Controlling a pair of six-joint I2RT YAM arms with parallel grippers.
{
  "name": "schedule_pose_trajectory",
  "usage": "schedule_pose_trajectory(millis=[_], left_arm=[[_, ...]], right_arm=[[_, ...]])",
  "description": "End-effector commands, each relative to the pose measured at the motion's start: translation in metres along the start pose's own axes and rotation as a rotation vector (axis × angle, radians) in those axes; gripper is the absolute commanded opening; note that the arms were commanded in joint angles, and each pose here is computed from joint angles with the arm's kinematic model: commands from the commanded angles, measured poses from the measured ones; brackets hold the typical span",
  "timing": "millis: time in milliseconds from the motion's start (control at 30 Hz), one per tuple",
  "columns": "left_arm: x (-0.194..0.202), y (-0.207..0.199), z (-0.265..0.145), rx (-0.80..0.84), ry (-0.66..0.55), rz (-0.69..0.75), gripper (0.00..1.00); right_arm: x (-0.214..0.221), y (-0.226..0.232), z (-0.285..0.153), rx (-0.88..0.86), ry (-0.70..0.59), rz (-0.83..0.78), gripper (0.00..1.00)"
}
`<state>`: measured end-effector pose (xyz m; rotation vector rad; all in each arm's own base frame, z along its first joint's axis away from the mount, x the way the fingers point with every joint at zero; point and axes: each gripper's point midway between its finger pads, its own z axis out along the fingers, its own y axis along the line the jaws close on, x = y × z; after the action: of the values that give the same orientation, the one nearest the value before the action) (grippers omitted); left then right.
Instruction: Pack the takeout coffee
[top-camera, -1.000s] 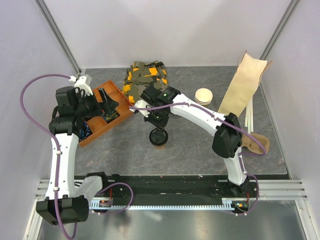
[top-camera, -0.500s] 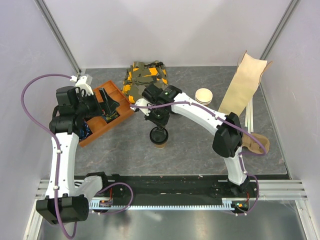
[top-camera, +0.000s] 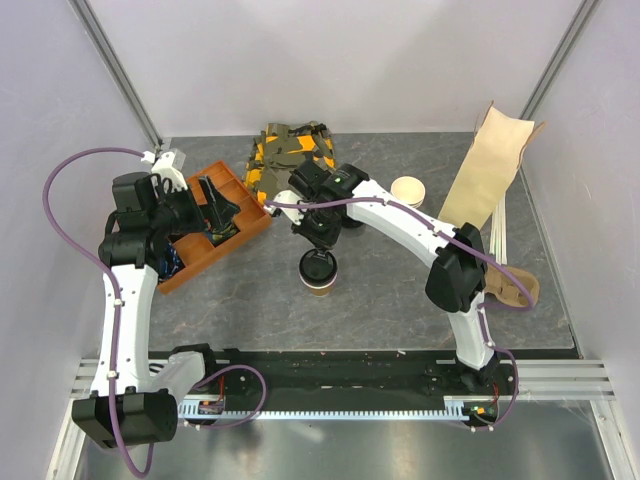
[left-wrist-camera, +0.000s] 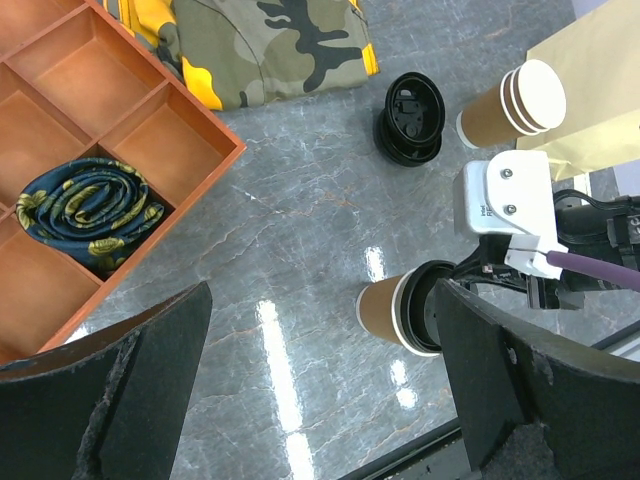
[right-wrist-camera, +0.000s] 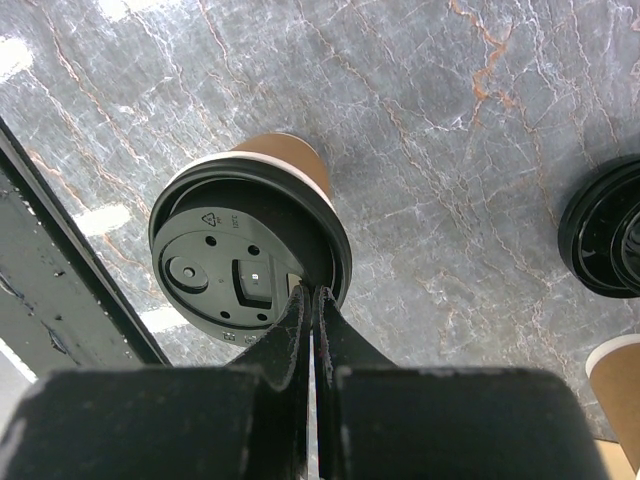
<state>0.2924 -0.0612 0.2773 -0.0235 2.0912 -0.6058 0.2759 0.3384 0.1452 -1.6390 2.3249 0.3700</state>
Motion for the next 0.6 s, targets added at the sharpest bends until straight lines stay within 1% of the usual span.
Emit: schedule_pose_trajectory(millis=[0,200,567], left_arm=[[-0.017,-0.005,-0.002,0.018,-0.053,0.013,1.00],[-0.017,-0.006,-0.001,0.021,-0.052,0.014,1.00],[-0.018,-0.006,-0.001,0.025,-0.055,0.014,1.00]], right_arm=[[-0.003,0.004,0.001,-0.033,-0.005,-0.007,0.00],[0.004,0.008,0.007,-0.053,0.016,0.002,0.00],[0.014,-0.001,0.018,-0.007,0.051,0.006,0.00]])
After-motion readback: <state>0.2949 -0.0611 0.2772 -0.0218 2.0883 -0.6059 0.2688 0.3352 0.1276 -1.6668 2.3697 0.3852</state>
